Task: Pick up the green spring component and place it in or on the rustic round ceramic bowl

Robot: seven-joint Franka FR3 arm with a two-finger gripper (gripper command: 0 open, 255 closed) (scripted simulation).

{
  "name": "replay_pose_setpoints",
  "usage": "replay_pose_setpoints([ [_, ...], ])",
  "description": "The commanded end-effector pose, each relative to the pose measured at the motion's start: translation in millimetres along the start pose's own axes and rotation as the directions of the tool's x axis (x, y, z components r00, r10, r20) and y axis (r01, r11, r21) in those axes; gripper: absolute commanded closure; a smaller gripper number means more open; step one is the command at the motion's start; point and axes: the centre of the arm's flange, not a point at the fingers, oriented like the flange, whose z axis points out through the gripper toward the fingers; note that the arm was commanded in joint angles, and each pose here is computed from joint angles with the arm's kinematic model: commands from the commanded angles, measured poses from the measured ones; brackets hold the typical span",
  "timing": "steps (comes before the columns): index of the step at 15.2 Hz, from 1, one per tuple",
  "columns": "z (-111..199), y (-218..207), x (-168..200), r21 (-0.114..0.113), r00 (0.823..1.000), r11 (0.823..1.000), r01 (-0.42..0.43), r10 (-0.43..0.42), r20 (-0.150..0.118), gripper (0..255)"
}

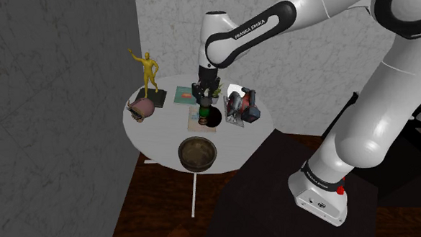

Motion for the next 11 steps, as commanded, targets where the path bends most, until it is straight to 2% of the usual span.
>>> replay_pose_setpoints([
  [1, -10.2, -19.0, -18.2, -0.001, 1.0, 1.0, -0.001, 0.001, 0.0, 255],
  [7, -39.7, -78.4, -70.1, -0.001, 1.0, 1.0, -0.001, 0.001, 0.0, 255],
  [11, -18.6, -78.4, -70.0, -0.001, 1.0, 1.0, -0.001, 0.001, 0.0, 255],
])
